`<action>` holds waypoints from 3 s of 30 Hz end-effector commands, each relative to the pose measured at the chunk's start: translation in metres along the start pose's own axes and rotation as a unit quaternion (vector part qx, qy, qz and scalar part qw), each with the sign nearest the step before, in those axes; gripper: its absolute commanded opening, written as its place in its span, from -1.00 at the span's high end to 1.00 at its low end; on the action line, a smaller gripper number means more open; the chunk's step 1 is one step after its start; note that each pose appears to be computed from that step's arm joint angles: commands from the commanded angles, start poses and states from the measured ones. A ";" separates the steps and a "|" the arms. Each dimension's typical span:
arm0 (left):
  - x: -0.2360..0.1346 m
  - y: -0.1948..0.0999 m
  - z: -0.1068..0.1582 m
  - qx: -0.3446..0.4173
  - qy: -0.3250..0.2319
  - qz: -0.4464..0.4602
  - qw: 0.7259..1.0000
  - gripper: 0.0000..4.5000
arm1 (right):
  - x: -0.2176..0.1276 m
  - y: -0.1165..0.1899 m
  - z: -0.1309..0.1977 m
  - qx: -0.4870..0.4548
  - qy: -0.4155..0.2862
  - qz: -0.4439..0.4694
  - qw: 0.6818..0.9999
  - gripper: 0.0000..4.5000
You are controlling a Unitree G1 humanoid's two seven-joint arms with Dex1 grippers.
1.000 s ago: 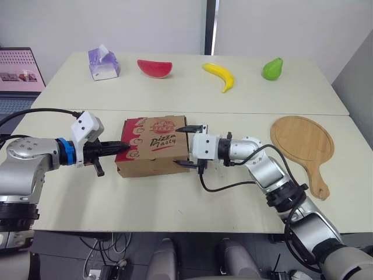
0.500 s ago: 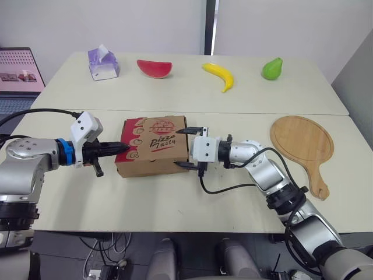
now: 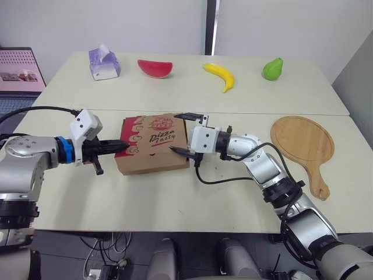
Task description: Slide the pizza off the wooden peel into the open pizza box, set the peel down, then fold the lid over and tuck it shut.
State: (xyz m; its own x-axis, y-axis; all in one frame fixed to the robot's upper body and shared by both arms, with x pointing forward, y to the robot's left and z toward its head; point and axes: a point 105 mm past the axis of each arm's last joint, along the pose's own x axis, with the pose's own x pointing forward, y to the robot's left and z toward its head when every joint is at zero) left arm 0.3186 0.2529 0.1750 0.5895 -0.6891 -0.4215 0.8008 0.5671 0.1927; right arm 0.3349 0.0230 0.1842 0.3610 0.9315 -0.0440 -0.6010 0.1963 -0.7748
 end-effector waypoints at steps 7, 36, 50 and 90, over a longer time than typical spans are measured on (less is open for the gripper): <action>-0.006 0.005 0.015 0.008 -0.021 0.005 1.000 1.00 | -0.006 0.015 0.021 0.057 -0.049 0.061 0.995 -0.99; -0.004 0.005 0.013 0.010 -0.014 0.007 1.000 1.00 | 0.002 -0.010 -0.007 0.077 0.033 -0.017 0.996 -0.99; 0.010 -0.005 -0.003 0.031 0.015 -0.014 0.999 1.00 | 0.000 0.023 -0.021 0.096 0.054 0.026 0.994 -0.99; 0.017 -0.006 -0.055 0.037 0.116 0.015 0.992 1.00 | -0.002 0.047 -0.057 0.266 0.147 0.078 0.949 0.98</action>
State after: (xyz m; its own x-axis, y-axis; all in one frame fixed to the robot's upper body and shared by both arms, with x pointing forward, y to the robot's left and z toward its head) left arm 0.3225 0.2565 0.1367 0.5992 -0.5889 -0.5424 0.7896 0.5466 0.2788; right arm 0.3449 0.0200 0.1243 0.3622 0.8725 -0.3279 -0.9103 0.2555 -0.3259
